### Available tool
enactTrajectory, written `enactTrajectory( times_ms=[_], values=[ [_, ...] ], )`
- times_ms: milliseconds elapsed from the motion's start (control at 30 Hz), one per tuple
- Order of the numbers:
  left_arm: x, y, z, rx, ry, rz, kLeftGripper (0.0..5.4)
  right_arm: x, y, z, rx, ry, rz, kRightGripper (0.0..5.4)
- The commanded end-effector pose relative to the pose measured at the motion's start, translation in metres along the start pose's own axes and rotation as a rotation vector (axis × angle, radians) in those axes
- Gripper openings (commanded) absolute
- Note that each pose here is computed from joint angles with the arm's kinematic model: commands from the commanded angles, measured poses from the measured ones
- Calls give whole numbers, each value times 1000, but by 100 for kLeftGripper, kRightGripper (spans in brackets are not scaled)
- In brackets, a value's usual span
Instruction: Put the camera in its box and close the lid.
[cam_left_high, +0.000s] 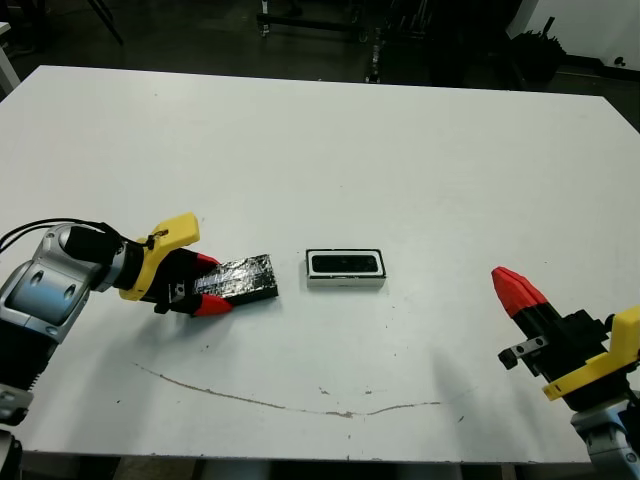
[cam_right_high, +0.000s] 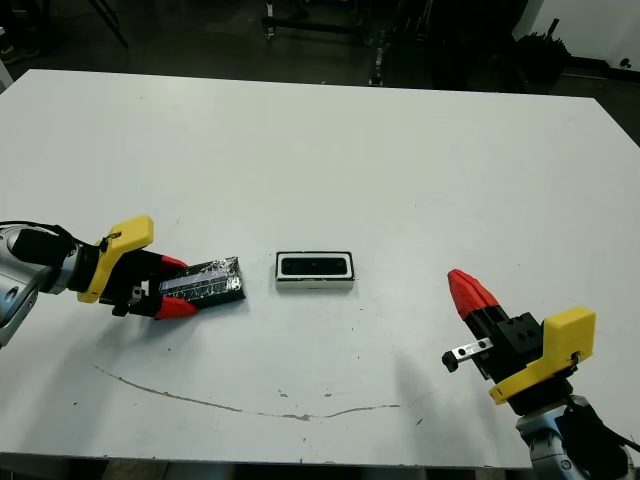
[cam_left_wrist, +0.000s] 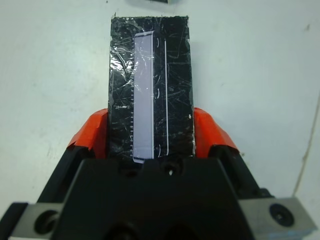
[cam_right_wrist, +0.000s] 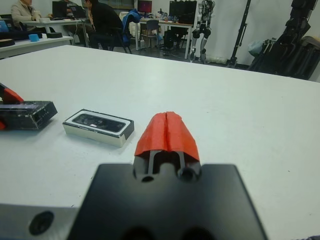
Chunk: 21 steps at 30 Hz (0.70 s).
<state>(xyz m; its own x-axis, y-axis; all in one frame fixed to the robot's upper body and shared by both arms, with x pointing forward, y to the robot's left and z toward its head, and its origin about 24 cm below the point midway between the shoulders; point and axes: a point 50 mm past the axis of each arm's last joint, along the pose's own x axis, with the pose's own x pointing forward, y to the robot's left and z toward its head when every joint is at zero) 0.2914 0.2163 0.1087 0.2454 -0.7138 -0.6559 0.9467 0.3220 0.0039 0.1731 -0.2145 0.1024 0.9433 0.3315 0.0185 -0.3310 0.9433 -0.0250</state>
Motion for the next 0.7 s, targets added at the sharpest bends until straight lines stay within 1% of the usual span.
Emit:
enactTrajectory(
  times_ms=[33,167,267,400,533,700],
  values=[
    [-1,0,11,-5,-45,5,316,-1,-1,0,-20,11,-7,0],
    [0,0,26,4,-121,5,316,-1,-1,-1,-14,12,-6,0],
    [8,1,35,5,-159,19,316,0,-1,-3,8,8,1,0],
    [25,-1,39,19,-168,6,316,0,0,-2,-8,6,5,0],
    [42,-1,38,14,-154,-2,316,0,0,-3,2,3,1,0],
    [57,0,38,13,-151,-5,316,-1,1,-3,-14,3,-4,0]
  ],
)
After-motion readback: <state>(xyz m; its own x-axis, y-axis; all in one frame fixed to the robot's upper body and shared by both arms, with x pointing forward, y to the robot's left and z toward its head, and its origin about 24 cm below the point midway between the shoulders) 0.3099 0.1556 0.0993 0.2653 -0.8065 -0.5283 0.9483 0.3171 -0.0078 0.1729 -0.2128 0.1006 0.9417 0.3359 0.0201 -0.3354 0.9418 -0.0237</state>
